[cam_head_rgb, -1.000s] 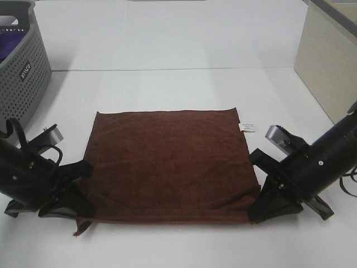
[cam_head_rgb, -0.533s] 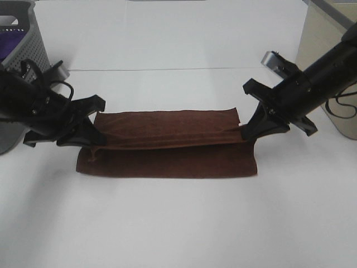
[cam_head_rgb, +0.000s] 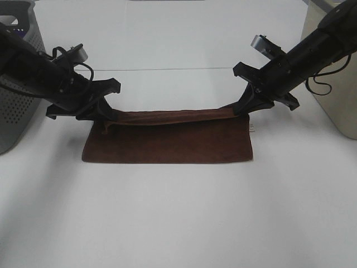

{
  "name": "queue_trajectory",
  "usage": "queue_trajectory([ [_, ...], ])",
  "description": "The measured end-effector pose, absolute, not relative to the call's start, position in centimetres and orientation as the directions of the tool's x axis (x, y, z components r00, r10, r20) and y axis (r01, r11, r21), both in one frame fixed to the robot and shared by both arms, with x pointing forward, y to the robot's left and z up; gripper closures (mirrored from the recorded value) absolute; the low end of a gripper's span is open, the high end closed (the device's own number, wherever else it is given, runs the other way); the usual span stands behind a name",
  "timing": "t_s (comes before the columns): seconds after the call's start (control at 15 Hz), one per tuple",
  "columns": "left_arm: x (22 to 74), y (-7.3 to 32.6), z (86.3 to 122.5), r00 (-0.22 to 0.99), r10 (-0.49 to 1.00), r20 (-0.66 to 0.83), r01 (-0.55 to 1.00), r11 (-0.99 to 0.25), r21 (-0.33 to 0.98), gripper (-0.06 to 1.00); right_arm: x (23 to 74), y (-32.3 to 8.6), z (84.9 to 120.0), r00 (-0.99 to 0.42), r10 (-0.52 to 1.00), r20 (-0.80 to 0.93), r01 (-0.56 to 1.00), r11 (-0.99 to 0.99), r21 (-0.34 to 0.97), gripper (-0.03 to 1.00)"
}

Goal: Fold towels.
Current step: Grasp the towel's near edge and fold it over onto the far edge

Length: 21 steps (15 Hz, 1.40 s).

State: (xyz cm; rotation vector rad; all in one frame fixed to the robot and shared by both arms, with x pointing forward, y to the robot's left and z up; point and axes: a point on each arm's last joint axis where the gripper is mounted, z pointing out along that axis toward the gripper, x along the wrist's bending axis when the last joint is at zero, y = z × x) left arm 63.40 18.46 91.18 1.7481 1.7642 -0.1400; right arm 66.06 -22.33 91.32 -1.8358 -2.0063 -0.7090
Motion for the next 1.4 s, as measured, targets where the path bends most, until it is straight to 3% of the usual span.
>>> queue_trajectory([
  [0.27,64.8,18.7,92.0,0.123,0.885,-0.450,0.890,0.102,0.444,0.94,67.9,-22.1,90.8,-0.121,0.818,0.563,0.986,0.034,0.164,0.97],
  [0.73,65.9,18.9,89.2,0.127,0.910,-0.395,0.897,0.064,0.437,0.93,69.0,-21.8,87.6,-0.067,0.803,0.592,0.992,-0.012,0.129,0.97],
  [0.8,66.0,19.0,88.9,0.124,0.913,-0.388,0.895,0.065,0.440,0.90,69.1,-21.8,87.1,-0.057,0.802,0.595,0.993,-0.019,0.119,0.97],
  [0.87,66.2,19.2,88.6,0.127,0.926,-0.356,0.883,0.057,0.465,0.77,69.2,-21.9,86.2,-0.050,0.812,0.582,0.992,-0.025,0.120,0.96],
  [0.93,66.2,19.2,88.6,0.127,0.926,-0.356,0.883,0.057,0.465,0.77,69.2,-21.9,86.2,-0.050,0.812,0.582,0.992,-0.025,0.120,0.96],
  [1.07,66.4,19.6,88.6,0.124,0.931,-0.343,0.877,0.059,0.477,0.58,69.3,-22.2,86.2,-0.052,0.819,0.572,0.991,-0.027,0.128,0.84],
  [1.13,66.5,19.6,88.6,0.122,0.932,-0.340,0.875,0.060,0.480,0.50,69.3,-22.2,86.2,-0.048,0.815,0.577,0.991,-0.031,0.127,0.71],
  [1.27,66.5,19.6,88.6,0.122,0.932,-0.340,0.876,0.060,0.479,0.43,69.3,-21.8,86.5,-0.032,0.789,0.613,0.993,-0.044,0.107,0.44],
  [1.33,66.4,19.6,88.6,0.122,0.932,-0.341,0.876,0.060,0.478,0.42,69.2,-21.6,87.0,-0.037,0.767,0.640,0.994,-0.035,0.100,0.24],
  [1.4,66.4,19.6,88.6,0.122,0.932,-0.341,0.876,0.060,0.478,0.42,69.2,-21.6,87.0,-0.037,0.767,0.640,0.994,-0.035,0.100,0.24],
])
